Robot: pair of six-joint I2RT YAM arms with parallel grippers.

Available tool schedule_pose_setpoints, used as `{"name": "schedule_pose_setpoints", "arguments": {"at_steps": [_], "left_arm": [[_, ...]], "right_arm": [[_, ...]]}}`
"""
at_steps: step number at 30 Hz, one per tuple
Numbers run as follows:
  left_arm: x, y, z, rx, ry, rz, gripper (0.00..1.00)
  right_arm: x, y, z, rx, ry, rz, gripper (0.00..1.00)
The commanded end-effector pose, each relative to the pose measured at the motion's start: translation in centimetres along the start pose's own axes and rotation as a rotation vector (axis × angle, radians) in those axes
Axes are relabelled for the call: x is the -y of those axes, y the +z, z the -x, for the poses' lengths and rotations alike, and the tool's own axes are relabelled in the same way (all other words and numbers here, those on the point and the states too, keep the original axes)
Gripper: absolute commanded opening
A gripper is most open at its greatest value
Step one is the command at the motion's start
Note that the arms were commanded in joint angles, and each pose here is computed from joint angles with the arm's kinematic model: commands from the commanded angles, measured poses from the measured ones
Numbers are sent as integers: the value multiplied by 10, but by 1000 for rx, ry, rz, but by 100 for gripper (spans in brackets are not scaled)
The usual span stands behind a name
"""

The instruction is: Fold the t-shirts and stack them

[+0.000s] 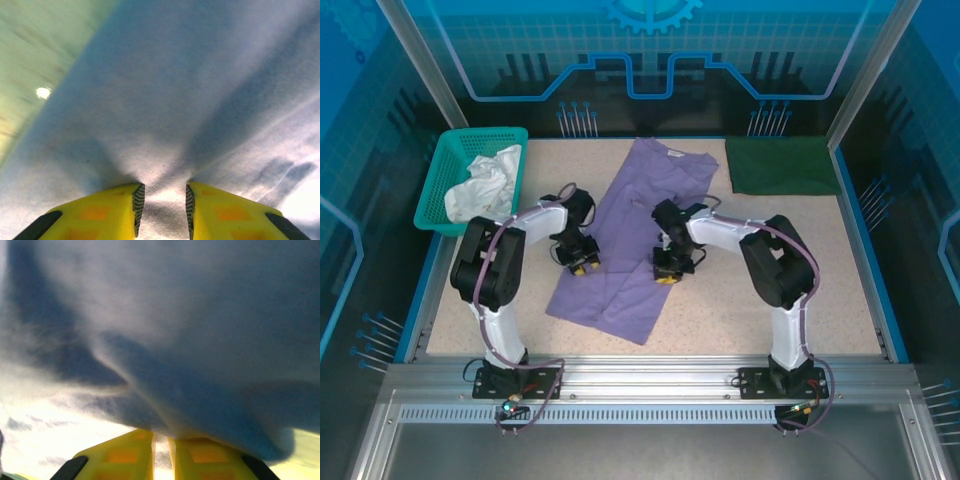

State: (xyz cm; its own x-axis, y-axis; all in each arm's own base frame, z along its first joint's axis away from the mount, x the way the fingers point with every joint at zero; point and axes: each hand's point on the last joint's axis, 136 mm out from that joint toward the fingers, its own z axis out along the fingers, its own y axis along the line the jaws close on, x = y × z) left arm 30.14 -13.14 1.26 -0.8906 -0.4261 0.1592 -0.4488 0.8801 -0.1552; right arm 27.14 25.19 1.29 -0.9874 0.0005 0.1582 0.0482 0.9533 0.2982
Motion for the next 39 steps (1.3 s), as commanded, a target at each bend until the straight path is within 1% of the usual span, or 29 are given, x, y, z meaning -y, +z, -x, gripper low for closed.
{"name": "schedule_pose_setpoints", "arguments": {"at_steps": [1,4,6,8,11,14,17,19,22,24,28,32,35,37,39], "left_arm": [[12,15,-42,-136,-1,-11,35],[32,-4,-44,-111,24,-44,37],[51,-26,-36,-69,41,-94,39],[74,-54,-21,2,72,-153,42],[109,-88,10,122,124,-205,43],[144,-97,43,189,158,-234,43],[178,-87,75,227,174,-270,42],[200,-74,93,239,188,-291,42],[230,-59,114,259,219,-338,42],[251,-51,124,264,236,-394,43],[281,-31,145,278,216,-493,43],[285,-9,170,322,150,-504,43],[275,3,192,357,66,-487,43],[271,7,205,378,23,-492,43],[274,3,209,372,-5,-524,43]], "right_arm": [[62,-4,-15,-58,92,-133,19],[83,-16,-18,-50,147,-138,20],[97,-23,-20,-48,192,-145,23],[108,-29,-23,-49,235,-146,25],[113,-37,-24,-38,263,-117,30],[109,-47,-22,-8,244,-93,39],[104,-54,-21,7,267,-57,46],[99,-60,-21,24,281,-27,51],[94,-68,-21,55,297,0,53],[93,-74,-20,71,317,4,54],[87,-83,-24,88,347,29,54],[91,-91,-32,110,350,-1,56],[95,-93,-38,118,363,-6,58],[98,-91,-41,116,369,-11,60],[101,-88,-46,103,380,-21,61]]}}
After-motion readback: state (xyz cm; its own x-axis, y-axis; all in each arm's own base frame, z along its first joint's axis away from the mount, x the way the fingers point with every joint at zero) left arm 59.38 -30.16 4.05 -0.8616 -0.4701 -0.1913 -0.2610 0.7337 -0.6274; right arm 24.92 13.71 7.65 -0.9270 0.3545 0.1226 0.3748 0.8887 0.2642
